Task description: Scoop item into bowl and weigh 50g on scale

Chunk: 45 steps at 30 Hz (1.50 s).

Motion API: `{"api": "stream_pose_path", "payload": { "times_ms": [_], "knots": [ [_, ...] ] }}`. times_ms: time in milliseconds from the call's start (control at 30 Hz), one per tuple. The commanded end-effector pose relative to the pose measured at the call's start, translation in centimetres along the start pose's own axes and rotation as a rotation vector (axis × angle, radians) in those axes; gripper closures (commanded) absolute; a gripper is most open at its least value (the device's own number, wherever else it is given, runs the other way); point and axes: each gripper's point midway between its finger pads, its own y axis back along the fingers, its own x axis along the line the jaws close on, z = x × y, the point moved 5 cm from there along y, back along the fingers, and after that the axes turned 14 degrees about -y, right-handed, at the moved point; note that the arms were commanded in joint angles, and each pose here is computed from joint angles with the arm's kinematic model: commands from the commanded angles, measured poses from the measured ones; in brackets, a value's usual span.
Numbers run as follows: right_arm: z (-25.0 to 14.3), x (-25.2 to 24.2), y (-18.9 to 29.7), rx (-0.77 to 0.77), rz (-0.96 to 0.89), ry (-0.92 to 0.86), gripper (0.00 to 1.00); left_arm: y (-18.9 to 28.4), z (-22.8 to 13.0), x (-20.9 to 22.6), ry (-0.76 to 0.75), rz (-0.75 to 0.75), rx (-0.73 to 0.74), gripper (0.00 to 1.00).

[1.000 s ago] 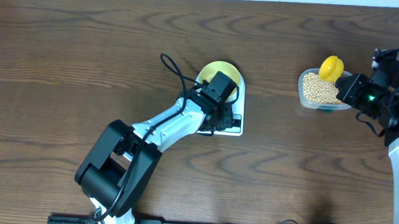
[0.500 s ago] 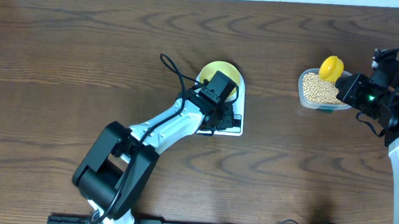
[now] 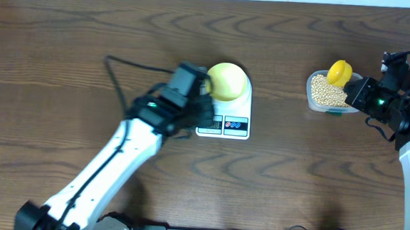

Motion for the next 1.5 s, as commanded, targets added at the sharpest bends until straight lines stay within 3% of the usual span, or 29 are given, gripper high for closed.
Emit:
{"api": "stream_pose_path", "payload": {
  "times_ms": [0,33,100,167,200,367,733,900,1100,1467],
  "knots": [
    [0.3,0.4,0.2,-0.008,0.008,0.027,0.99,2.4,-0.5,3.7,0.061,0.095,0.008,0.56],
    [0.3,0.5,0.2,-0.010,0.009,0.028,0.99,2.7,-0.8,4.4,0.064,0.119,0.021,0.54],
    [0.4,0.5,0.2,-0.012,0.010,0.029,0.99,3.3,-1.6,6.3,0.089,0.198,0.055,0.37],
    [0.5,0.6,0.2,-0.019,0.014,0.032,0.99,3.8,-2.2,8.5,0.122,0.312,0.080,0.09],
    [0.6,0.6,0.2,-0.022,0.016,0.034,0.99,3.9,-2.2,9.0,0.128,0.345,0.081,0.07],
    [0.8,0.7,0.2,-0.036,0.018,0.044,0.99,4.2,-2.0,10.5,0.135,0.442,0.063,0.05],
    [0.4,-1.1,-0.9,-0.001,-0.083,0.071,0.99,4.1,-1.7,10.5,0.134,0.438,0.049,0.05],
    [0.5,-0.3,-1.1,0.009,-0.019,0.079,0.99,4.1,-1.7,10.5,0.134,0.438,0.049,0.05],
    [2.6,1.4,-1.0,-0.096,0.068,0.135,0.99,4.1,-1.7,10.5,0.134,0.438,0.049,0.05],
    [3.3,1.6,-0.9,-0.136,0.067,0.149,0.99,4.1,-1.7,10.5,0.134,0.438,0.049,0.04]
  ]
}}
